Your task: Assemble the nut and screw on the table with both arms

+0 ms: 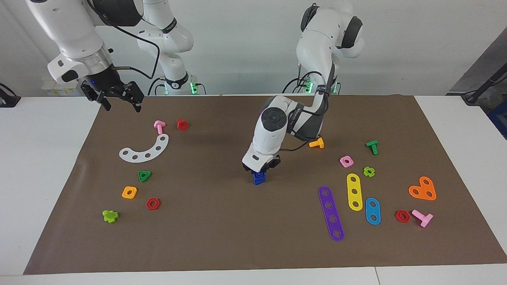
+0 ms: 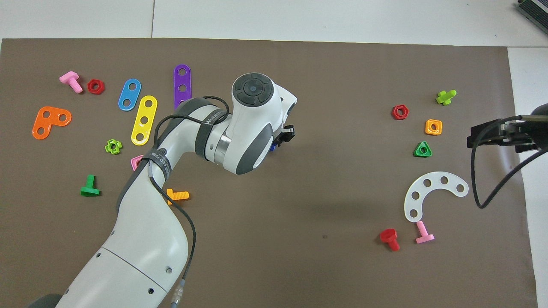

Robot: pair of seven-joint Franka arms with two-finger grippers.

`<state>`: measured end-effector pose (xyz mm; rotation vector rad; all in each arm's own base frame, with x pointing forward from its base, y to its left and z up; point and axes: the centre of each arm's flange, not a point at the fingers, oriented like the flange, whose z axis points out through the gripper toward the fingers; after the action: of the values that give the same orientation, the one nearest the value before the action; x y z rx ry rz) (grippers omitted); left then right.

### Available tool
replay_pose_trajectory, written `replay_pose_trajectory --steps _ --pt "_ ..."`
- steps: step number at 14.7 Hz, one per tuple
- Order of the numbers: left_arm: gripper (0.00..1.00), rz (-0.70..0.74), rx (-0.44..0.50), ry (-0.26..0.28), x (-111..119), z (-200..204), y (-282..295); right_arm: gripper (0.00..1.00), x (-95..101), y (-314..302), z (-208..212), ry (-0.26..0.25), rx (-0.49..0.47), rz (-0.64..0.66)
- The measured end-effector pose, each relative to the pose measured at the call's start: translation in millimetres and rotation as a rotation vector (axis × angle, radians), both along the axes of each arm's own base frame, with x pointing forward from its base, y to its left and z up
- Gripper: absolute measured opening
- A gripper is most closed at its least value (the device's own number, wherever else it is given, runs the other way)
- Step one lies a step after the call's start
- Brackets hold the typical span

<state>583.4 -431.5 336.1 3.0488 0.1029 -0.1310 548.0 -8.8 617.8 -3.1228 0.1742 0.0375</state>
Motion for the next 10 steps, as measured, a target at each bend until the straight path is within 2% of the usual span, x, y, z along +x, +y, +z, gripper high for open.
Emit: replay_pose_trajectory --steps 5,6,10 --pt "0.47 -0.005 0.005 -0.017 1.5 -6.1 -1.2 1.00 -0.1 -1.6 -0.9 0.002 0.000 -0.003" --pt "0.52 -0.005 0.005 -0.019 1.9 -6.1 -1.0 1.00 -0.1 -1.7 -1.1 0.002 0.000 -0.003" --pt "0.93 -0.020 0.030 -0.038 3.3 -6.2 0.8 1.00 -0.2 -2.6 -2.1 0.005 0.000 -0.005"
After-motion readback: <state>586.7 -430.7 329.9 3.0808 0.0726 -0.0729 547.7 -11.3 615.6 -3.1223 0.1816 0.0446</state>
